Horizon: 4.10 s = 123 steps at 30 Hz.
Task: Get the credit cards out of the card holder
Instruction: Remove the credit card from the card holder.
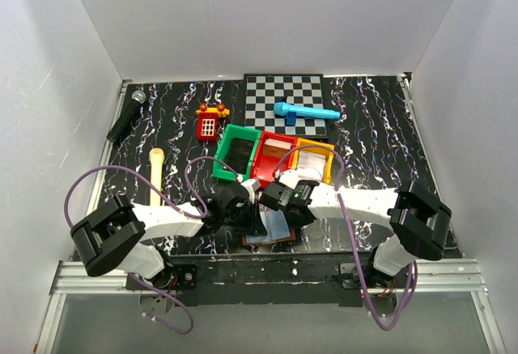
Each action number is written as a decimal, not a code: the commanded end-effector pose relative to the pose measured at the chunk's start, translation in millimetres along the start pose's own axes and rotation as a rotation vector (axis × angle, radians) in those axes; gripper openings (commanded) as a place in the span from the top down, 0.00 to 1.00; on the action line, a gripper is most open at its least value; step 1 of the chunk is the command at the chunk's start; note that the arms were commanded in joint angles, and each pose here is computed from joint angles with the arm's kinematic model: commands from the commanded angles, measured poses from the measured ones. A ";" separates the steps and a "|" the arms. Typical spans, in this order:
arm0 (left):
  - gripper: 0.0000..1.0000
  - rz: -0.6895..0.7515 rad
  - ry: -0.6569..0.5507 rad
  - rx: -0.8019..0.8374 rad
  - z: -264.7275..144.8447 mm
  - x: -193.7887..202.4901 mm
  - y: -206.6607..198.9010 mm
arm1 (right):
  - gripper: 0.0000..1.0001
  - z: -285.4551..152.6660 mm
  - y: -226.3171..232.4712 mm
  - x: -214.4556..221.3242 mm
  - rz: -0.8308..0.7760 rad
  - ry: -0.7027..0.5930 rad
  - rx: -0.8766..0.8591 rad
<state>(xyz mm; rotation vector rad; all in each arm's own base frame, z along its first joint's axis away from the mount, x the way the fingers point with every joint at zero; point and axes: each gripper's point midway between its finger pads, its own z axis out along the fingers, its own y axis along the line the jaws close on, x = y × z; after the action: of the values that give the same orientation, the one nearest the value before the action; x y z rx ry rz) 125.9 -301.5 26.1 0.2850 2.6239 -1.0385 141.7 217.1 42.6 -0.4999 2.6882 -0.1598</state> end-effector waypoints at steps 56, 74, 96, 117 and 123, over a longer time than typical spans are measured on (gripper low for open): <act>0.37 -0.064 -0.205 -0.078 -58.4 -11.6 16.3 | 0.99 -52.8 39.1 -0.5 0.088 -0.140 -0.431; 0.37 -0.059 -0.144 -0.115 -46.0 -4.8 22.6 | 0.99 -49.6 40.9 3.4 0.079 -0.128 -0.436; 0.39 0.043 -0.050 0.056 -25.4 -3.8 -15.9 | 0.99 -42.7 50.0 9.2 0.088 -0.108 -0.471; 0.40 0.149 -0.061 0.189 -27.5 -11.5 -57.7 | 0.99 -26.9 35.1 23.0 0.102 -0.085 -0.402; 0.39 0.193 -0.011 0.202 -16.7 -8.2 -70.3 | 0.99 -21.8 30.4 27.1 0.106 -0.072 -0.374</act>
<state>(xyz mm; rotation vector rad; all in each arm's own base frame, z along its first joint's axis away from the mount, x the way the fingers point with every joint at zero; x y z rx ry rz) 110.7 -324.1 71.4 0.4737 2.4753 -1.1894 98.3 241.3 50.6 -0.4839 2.6730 0.4234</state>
